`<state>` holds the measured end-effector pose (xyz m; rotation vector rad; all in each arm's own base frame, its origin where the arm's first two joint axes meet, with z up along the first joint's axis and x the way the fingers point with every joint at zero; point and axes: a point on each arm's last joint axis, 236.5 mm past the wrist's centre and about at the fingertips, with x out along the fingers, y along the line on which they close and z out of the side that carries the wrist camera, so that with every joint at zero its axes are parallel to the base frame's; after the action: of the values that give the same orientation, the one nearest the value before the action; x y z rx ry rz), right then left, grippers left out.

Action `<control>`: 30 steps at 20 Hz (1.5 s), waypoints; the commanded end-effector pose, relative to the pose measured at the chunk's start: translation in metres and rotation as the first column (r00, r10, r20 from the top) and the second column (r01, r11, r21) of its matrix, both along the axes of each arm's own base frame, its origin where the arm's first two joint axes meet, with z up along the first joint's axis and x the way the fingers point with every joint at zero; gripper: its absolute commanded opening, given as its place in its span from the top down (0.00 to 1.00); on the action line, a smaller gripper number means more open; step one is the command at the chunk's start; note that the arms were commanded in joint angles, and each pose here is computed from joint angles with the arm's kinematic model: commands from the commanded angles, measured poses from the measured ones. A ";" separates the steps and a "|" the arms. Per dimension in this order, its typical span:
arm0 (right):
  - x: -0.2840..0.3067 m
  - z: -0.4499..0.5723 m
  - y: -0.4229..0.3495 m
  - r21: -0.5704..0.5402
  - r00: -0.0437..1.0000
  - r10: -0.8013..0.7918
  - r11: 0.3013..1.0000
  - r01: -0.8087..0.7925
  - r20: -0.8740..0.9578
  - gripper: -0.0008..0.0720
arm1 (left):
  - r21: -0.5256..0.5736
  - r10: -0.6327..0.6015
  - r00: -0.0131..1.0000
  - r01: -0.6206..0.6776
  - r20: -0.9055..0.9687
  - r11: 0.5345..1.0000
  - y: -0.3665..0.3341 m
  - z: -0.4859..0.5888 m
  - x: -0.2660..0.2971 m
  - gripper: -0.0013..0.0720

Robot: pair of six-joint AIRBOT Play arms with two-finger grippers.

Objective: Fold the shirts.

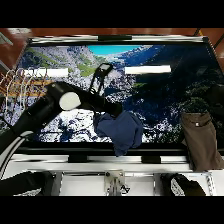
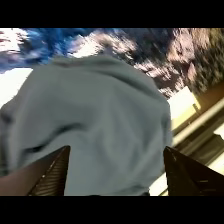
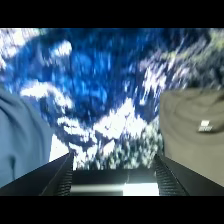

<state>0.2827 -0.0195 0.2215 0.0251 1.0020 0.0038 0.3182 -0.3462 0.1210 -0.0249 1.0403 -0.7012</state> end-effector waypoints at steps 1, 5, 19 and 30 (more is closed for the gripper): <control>-0.002 -0.049 -0.005 -0.008 0.992 0.003 1.000 -0.004 -0.125 0.15 | 0.108 0.080 0.996 -0.075 -0.049 0.991 0.088 0.014 0.025 0.00; -0.014 -0.099 -0.003 0.008 0.966 0.020 1.000 -0.019 -0.257 0.15 | 0.212 0.263 0.922 -0.208 -0.284 0.955 0.197 -0.050 -0.003 0.00; -0.022 -0.150 0.029 0.168 0.941 0.030 0.985 0.029 -0.337 0.15 | -0.123 0.228 0.789 -0.357 -0.571 0.926 0.079 -0.198 -0.055 0.12; -0.039 -0.220 0.092 0.442 0.872 0.138 0.892 0.097 -0.470 0.13 | -0.241 0.123 0.858 -0.274 -0.499 0.931 0.059 -0.165 -0.031 0.93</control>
<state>0.2473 0.0468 0.0224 0.3572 1.4807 0.1876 0.2803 -0.2838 -0.0576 -0.6056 1.3978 -0.6323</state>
